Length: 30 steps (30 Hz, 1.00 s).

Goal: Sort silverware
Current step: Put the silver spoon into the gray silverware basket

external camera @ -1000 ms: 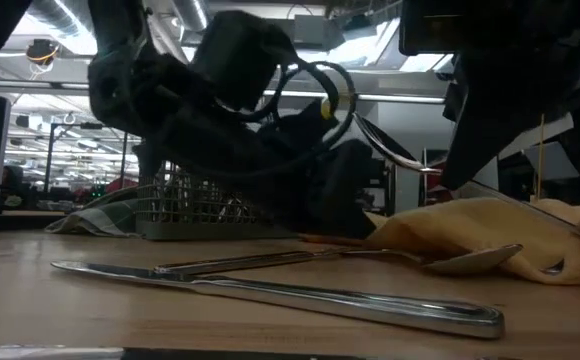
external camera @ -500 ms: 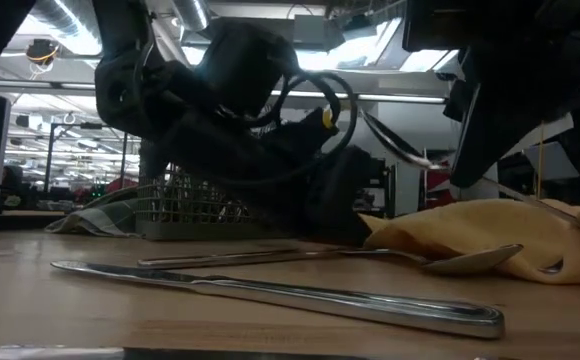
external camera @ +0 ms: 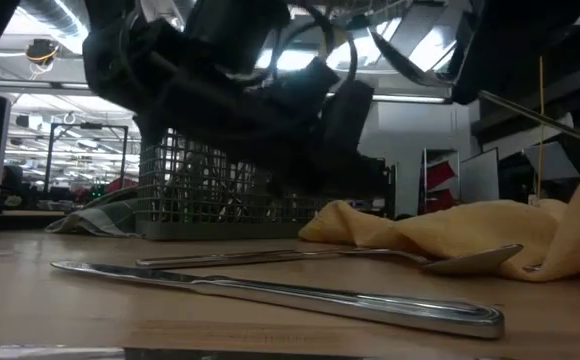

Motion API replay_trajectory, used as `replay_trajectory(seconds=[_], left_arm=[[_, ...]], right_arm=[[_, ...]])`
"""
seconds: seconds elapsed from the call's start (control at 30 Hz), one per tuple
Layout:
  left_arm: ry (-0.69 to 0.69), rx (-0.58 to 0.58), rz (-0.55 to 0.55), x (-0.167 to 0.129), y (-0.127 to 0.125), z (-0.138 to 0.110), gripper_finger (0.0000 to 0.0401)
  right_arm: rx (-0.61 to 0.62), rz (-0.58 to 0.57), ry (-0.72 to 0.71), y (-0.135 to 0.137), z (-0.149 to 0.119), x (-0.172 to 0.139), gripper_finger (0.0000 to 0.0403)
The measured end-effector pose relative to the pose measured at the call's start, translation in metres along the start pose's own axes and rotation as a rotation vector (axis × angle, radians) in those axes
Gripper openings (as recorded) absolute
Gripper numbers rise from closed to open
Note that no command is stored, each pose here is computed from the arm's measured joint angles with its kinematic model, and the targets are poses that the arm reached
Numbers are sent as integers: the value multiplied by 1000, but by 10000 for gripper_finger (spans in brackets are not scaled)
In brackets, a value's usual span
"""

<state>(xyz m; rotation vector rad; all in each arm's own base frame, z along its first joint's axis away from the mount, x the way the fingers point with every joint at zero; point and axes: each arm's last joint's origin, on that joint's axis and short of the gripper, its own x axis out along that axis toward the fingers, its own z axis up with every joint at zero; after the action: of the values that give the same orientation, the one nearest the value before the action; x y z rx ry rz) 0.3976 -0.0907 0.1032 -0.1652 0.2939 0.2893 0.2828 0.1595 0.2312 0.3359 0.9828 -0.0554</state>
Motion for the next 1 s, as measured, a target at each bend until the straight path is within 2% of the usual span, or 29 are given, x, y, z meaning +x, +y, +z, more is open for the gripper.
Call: replay_trajectory(seconds=[0.23, 0.6, 0.83, 1.0], left_arm=[[-42, 35, -18, -8, -4, 19, 15], [-142, 131, -71, -42, -19, 70, 15], [-129, 199, -65, -73, -18, 103, 15], [-84, 224, -6, -95, -9, 122, 15]], right_arm=[[-6, -61, -82, -4, 4, -12, 19], [-117, -170, -294, -8, 15, -38, 19], [-208, -387, -438, -13, 21, -45, 19], [-269, -504, -549, -13, 31, -48, 19]])
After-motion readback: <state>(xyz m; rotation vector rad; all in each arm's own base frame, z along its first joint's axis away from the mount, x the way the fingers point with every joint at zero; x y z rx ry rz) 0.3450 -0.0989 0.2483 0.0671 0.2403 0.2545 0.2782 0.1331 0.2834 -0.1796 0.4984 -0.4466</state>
